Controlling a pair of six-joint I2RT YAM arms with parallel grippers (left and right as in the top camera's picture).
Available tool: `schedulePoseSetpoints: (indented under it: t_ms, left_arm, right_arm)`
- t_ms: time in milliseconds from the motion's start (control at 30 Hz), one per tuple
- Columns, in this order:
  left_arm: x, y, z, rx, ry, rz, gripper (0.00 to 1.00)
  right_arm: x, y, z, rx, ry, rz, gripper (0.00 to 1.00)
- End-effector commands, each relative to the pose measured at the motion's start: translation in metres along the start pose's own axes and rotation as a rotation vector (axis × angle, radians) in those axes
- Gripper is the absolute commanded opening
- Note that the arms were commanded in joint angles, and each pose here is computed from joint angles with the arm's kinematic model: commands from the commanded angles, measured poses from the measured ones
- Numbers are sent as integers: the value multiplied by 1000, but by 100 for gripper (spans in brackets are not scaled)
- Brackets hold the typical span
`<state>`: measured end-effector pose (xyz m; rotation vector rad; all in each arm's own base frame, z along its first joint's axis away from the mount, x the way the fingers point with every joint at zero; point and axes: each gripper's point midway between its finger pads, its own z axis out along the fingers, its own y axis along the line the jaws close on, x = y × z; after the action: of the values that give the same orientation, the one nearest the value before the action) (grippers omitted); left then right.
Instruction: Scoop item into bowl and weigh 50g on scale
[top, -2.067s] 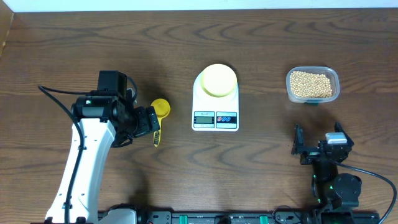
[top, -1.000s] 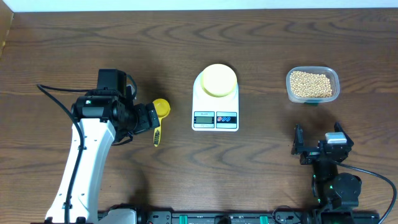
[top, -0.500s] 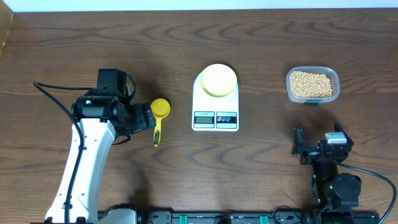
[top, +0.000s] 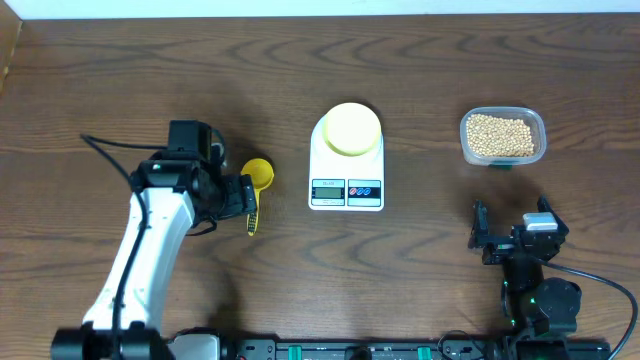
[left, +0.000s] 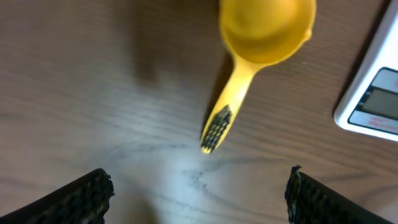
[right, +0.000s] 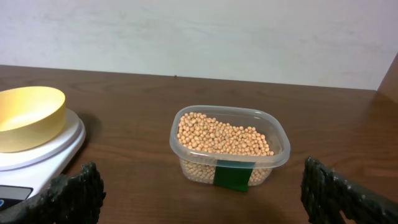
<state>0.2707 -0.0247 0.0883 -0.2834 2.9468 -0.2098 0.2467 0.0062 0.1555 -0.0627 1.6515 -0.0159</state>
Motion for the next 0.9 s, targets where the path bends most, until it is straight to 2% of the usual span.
schedulePoseSetpoints:
  t_ms: [0, 200, 333, 467, 533, 633, 867]
  left_arm:
    - [1, -9, 16, 60, 39, 62, 91]
    - [0, -5, 47, 45, 109, 60, 91]
    - [7, -1, 64, 39, 172, 114, 90]
    - [12, -5, 73, 74, 209, 168, 86]
    - [12, -12, 75, 118, 208, 187, 85]
    - [7, -12, 76, 120, 188, 192, 77]
    - [-4, -15, 78, 125, 142, 202, 76]
  right_arm:
    - [2, -2, 0, 7, 9, -11, 99]
    - [2, -2, 0, 7, 9, -12, 99]
    - [2, -2, 0, 7, 9, -11, 99]
    - [2, -2, 0, 7, 9, -11, 99]
    - [2, -2, 0, 7, 9, -12, 99]
    - [2, -2, 0, 7, 9, -11, 99]
    - [2, -2, 0, 7, 9, -12, 99]
